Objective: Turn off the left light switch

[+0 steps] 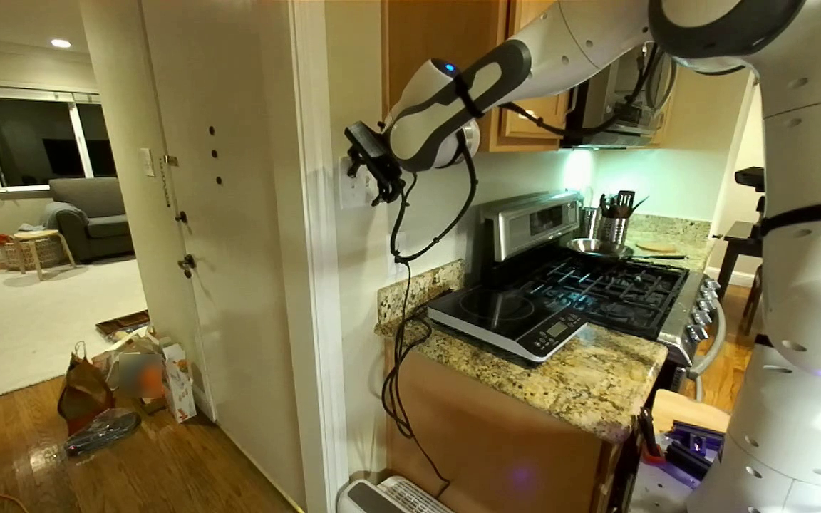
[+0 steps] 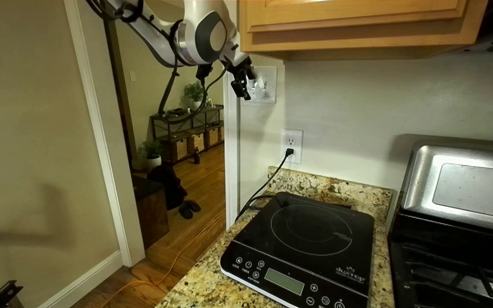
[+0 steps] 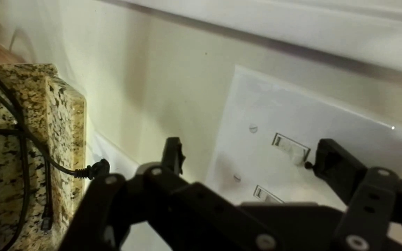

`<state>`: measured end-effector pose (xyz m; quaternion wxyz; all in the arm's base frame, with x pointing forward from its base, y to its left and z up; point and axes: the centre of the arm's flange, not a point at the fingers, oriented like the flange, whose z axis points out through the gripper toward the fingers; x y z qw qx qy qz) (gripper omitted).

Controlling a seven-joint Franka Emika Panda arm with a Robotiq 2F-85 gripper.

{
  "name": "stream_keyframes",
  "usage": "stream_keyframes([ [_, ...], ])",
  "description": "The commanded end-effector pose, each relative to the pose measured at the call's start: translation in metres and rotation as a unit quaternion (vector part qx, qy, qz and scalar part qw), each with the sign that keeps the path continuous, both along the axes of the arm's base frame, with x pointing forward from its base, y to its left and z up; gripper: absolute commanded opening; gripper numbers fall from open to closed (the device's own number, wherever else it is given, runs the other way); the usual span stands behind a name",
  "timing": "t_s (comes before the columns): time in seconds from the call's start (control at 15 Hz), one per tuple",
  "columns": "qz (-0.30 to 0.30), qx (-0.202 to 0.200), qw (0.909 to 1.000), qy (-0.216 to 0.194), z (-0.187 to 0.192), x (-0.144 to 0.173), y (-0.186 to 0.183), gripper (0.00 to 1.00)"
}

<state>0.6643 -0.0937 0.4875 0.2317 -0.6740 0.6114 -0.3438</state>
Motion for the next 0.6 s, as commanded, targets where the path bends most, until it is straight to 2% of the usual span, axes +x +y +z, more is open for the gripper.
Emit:
stream_keyframes([
  [0.0, -0.001, -0.002, 1.0000, 0.002, 0.006, 0.011, -0.001, 1.00],
  [0.2, -0.005, -0.003, 0.9999, 0.016, -0.001, 0.015, -0.006, 1.00],
  [0.53, -0.017, -0.002, 0.9979, 0.063, -0.020, 0.019, -0.015, 1.00],
])
